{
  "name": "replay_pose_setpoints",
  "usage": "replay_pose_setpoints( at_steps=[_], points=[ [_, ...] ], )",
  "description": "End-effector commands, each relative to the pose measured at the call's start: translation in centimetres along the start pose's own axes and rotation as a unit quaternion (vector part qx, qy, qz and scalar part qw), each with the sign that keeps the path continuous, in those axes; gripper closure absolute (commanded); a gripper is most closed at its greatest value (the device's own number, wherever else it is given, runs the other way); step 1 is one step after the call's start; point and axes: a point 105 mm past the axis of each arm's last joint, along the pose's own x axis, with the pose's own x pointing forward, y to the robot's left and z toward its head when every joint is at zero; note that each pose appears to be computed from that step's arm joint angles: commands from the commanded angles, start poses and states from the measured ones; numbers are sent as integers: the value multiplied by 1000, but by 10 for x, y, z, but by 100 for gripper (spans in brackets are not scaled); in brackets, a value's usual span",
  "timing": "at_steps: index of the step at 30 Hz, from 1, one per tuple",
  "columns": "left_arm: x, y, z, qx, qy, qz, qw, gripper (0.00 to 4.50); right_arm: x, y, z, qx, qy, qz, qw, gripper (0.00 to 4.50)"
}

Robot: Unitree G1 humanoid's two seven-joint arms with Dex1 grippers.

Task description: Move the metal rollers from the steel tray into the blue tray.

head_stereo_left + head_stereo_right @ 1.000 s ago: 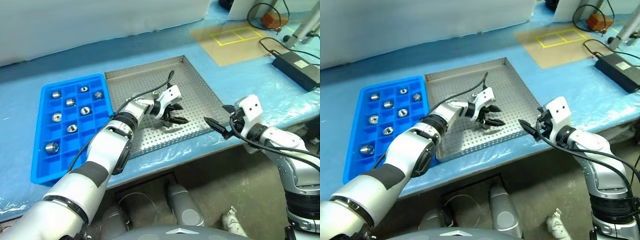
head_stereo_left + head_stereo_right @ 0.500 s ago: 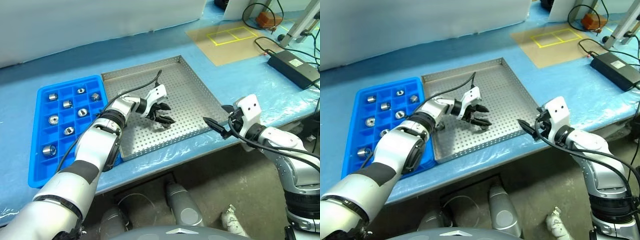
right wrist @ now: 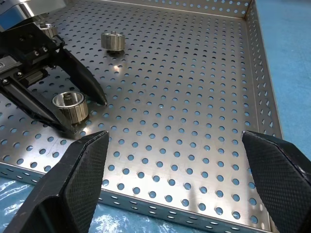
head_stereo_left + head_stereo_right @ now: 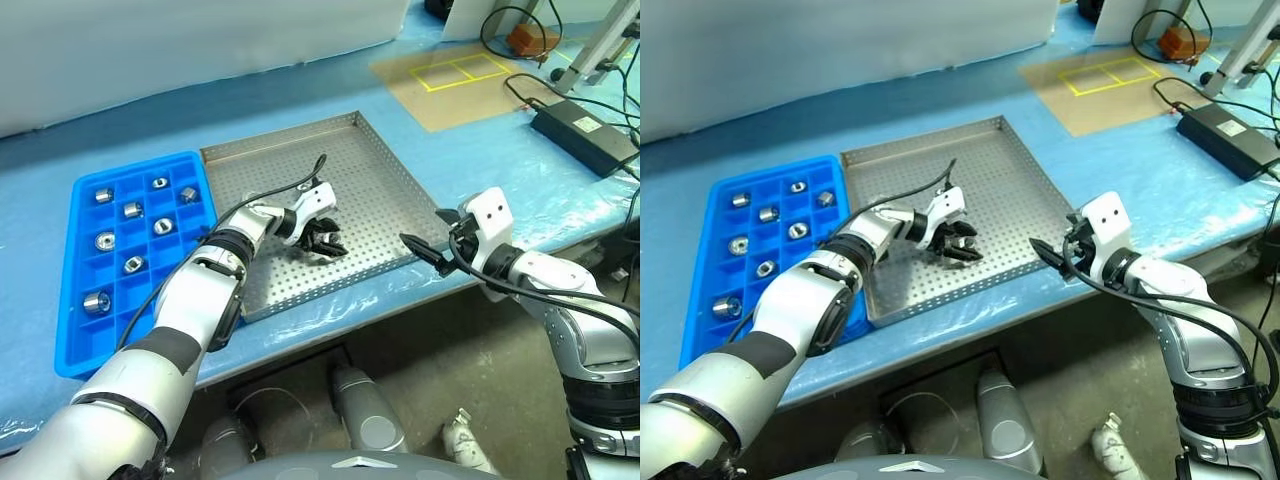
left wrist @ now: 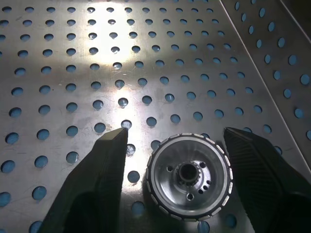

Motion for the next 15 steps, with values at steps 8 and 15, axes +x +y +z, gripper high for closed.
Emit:
replay_pose_setpoints(
  at_steps=[8, 15],
  points=[
    [-9, 10, 0, 8, 5, 28, 1000, 276, 6, 3, 13, -18, -24, 9, 999, 0],
    [-47, 31, 52, 30, -84, 57, 994, 276, 21, 13, 21, -24, -37, 50, 998, 0]
  ],
)
